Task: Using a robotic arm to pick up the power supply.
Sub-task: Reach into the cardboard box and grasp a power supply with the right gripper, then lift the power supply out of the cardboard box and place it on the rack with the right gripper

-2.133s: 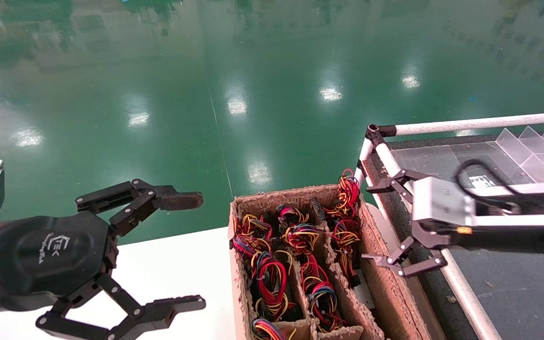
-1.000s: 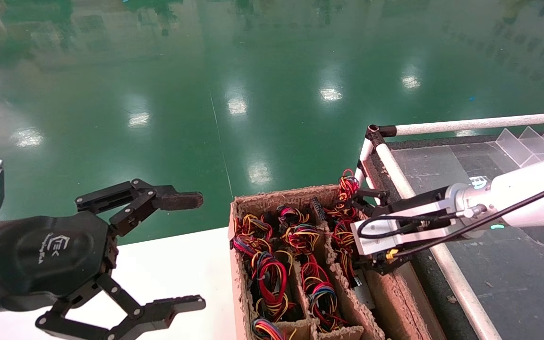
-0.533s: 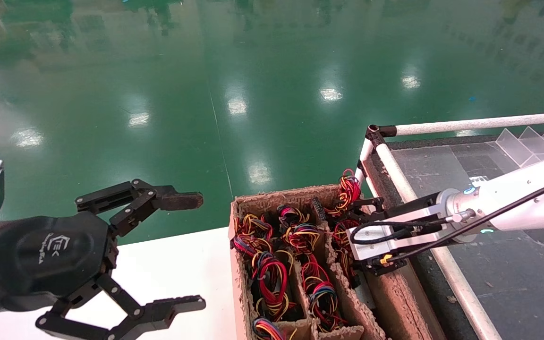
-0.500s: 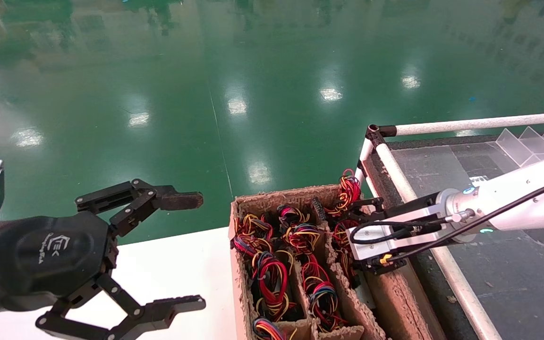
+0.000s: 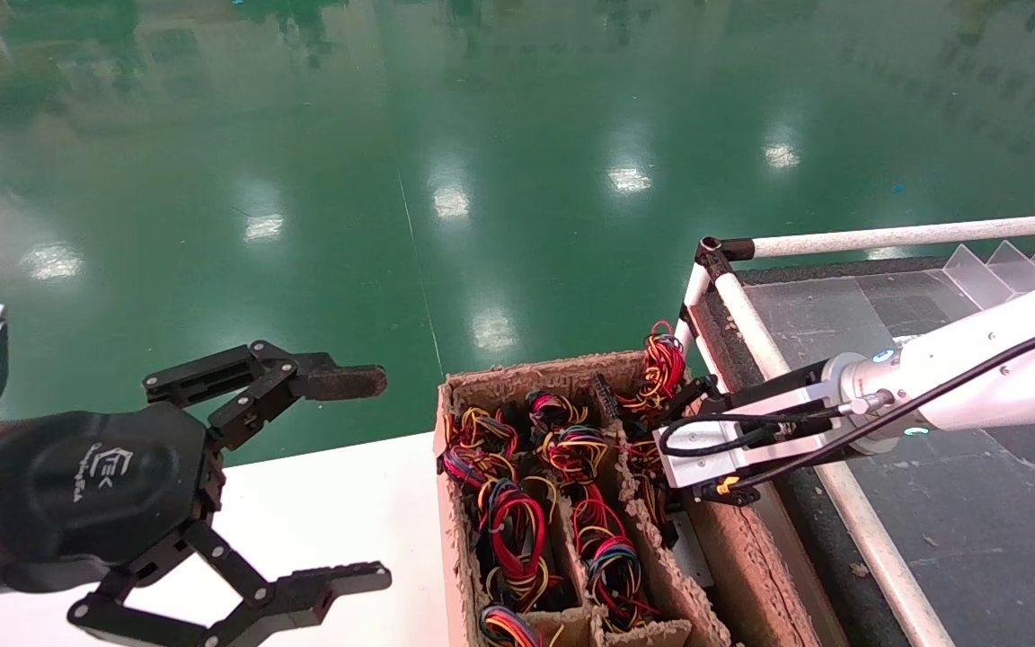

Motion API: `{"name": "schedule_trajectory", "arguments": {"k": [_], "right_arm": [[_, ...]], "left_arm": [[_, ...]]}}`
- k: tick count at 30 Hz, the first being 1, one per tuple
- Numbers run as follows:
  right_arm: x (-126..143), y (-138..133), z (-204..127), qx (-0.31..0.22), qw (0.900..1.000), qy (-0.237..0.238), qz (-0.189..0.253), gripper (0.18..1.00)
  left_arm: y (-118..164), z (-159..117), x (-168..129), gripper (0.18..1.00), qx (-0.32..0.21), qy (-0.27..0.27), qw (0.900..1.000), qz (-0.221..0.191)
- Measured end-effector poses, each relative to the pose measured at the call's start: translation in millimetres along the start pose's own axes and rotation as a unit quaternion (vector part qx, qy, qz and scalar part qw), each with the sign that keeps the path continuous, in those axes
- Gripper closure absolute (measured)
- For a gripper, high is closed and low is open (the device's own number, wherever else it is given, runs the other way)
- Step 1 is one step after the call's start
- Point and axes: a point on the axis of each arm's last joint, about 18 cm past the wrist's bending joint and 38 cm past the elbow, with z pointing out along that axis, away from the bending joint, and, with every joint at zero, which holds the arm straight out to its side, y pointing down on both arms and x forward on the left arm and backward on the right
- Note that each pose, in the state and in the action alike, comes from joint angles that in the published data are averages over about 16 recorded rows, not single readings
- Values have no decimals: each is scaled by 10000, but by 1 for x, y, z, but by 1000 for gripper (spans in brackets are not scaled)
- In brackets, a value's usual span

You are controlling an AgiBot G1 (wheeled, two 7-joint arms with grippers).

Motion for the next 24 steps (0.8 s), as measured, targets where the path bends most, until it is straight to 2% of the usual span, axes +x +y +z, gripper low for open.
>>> {"name": "schedule_trajectory", "arguments": {"k": [12, 18, 24], "right_arm": [[3, 1, 2, 19, 10000, 37, 23, 862], [4, 3, 1, 38, 9999, 107, 46, 916], [7, 5, -6, 92, 9996, 257, 56, 935]], "left_arm": [[0, 0, 0, 184, 0, 0, 10000, 0], [0, 0, 0, 184, 0, 0, 10000, 0], [0, 0, 0, 184, 0, 0, 10000, 0]]}}
